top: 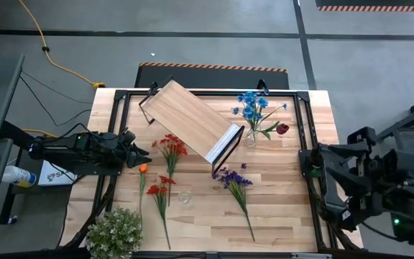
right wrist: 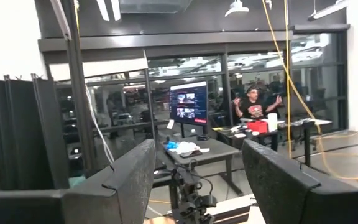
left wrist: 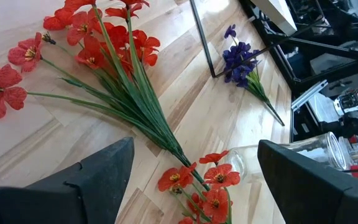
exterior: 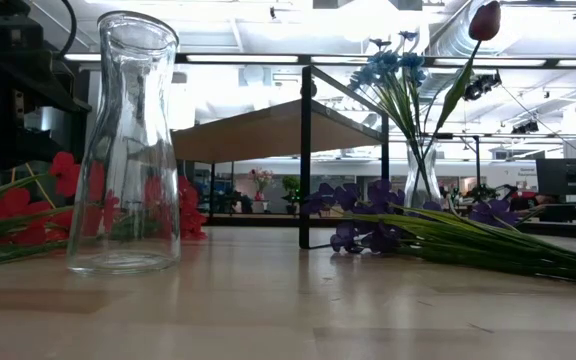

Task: Pick and place flowers into a vace then onto a shelf
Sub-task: Put the violet flowers into the top transparent vase

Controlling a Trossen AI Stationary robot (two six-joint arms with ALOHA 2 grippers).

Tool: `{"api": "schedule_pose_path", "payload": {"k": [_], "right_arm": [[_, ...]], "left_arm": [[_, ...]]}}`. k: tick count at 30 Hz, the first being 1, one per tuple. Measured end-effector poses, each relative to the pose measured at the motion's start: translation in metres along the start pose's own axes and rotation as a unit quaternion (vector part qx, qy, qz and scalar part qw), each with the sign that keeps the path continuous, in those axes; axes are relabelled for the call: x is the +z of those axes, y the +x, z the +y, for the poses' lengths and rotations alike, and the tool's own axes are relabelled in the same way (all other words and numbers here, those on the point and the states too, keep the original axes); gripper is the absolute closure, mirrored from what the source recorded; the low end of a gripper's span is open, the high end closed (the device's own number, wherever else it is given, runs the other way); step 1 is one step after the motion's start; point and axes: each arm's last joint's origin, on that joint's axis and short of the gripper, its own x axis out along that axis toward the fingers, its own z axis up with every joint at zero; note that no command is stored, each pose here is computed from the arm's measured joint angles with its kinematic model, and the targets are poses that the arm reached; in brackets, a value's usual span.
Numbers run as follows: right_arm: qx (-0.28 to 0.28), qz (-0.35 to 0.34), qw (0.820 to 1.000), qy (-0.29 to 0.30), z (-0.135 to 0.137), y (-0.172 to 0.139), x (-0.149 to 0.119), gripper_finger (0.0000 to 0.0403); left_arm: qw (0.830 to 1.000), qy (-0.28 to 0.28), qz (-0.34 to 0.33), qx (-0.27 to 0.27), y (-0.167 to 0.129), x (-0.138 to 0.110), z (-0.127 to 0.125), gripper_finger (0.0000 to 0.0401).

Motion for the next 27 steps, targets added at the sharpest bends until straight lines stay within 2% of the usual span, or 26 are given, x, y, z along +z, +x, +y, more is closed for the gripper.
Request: {"api": "schedule_pose_path", "payload": {"k": [19, 27], "right_arm": [[-0.030, -0.004, 0.993, -0.112, 0.041, 0.038, 0.045, 0.0171], [-0.066, 0.002, 0.988, -0.137, 0.050, 0.063, 0.044, 0.0171]], "left_arm": [[1.000, 0.000, 0.000, 0.000, 0.000, 0.000, 0.000, 0.0025], [1.000, 0.000, 0.000, 0.000, 0.000, 0.000, 0.000, 0.0025]]}}
